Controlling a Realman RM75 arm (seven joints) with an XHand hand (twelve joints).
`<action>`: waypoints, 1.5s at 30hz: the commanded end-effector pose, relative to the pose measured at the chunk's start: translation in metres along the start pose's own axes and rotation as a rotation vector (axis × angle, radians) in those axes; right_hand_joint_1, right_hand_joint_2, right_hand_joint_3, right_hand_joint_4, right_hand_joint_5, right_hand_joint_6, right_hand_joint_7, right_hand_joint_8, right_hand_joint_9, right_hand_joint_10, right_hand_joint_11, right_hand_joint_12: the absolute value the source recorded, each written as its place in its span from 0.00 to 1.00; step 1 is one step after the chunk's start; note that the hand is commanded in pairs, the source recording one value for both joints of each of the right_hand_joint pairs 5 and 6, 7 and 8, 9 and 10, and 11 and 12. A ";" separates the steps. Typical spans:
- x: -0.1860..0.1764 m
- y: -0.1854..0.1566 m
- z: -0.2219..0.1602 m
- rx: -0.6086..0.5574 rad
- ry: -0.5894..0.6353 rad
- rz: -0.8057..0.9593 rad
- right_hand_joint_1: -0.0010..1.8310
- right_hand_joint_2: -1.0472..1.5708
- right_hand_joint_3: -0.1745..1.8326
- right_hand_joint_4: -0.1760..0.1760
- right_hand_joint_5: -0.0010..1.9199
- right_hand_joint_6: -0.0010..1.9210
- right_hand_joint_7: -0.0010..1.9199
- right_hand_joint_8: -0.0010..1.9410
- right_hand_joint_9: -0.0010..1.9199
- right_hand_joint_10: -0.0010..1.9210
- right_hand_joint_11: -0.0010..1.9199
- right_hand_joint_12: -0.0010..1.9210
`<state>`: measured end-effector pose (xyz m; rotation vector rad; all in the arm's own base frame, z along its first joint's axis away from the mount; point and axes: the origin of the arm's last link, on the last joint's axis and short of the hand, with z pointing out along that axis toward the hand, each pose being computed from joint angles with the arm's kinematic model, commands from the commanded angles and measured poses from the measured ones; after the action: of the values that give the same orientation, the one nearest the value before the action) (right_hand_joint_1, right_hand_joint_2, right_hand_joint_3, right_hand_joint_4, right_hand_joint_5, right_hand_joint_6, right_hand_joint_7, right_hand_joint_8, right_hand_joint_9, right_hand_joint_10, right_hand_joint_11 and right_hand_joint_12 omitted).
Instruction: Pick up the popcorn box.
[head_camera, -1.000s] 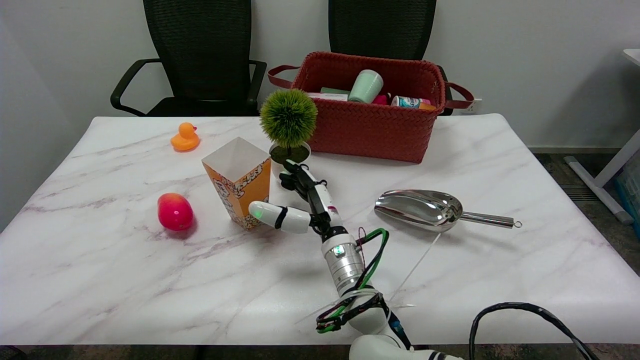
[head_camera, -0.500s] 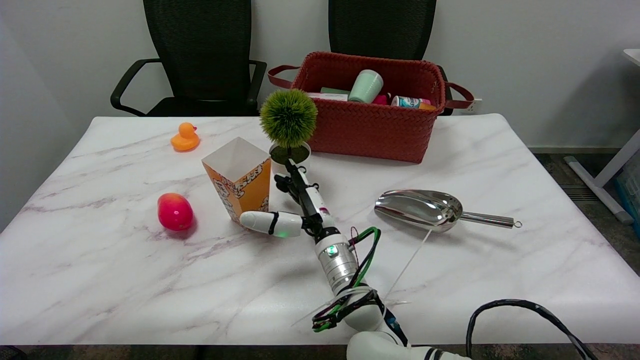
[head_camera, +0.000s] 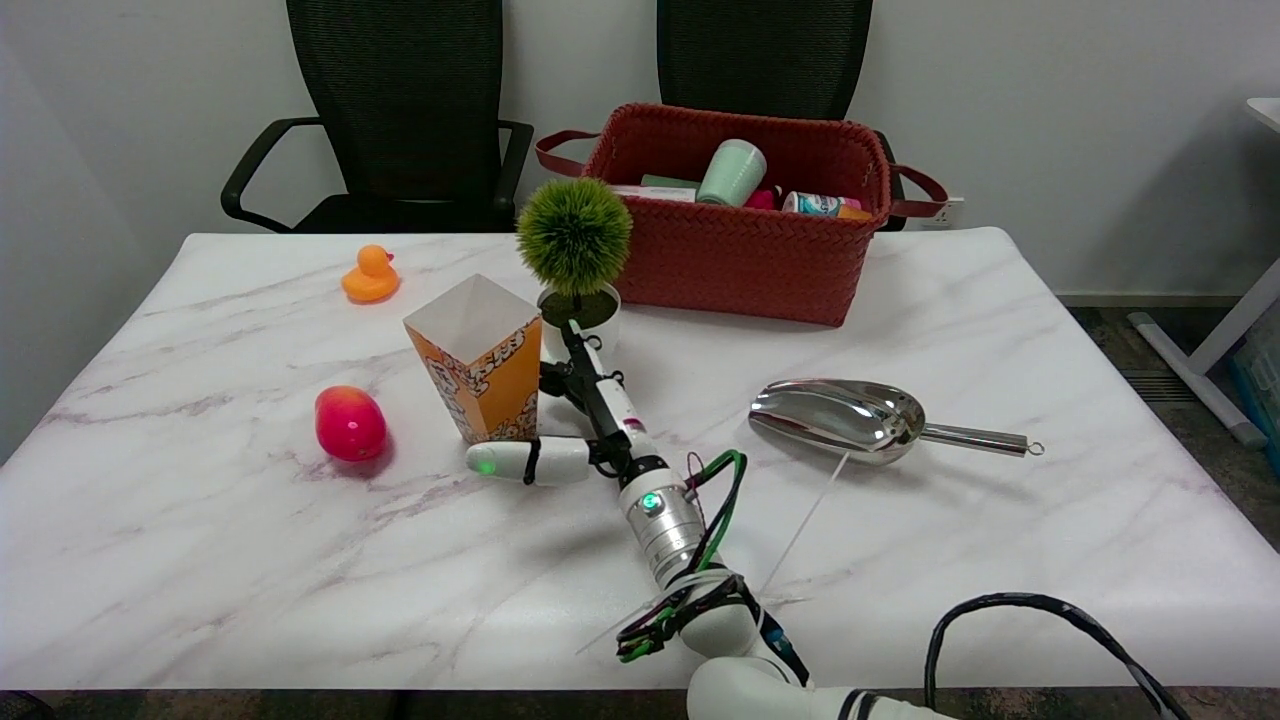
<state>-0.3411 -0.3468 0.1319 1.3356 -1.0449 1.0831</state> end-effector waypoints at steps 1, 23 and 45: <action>-0.008 -0.002 0.007 -0.010 -0.013 -0.101 0.53 0.47 0.15 0.50 0.00 0.00 0.18 0.18 0.20 0.20 0.03 0.03; -0.011 -0.011 0.002 0.011 0.005 -0.073 0.53 0.47 0.18 0.50 0.00 0.00 0.25 0.25 0.26 0.26 0.14 0.14; -0.009 -0.007 -0.002 0.004 0.023 -0.074 0.52 0.48 0.19 0.50 0.00 0.00 0.27 0.27 0.26 0.26 0.11 0.11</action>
<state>-0.3337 -0.3450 0.1208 1.3579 -0.9766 1.0502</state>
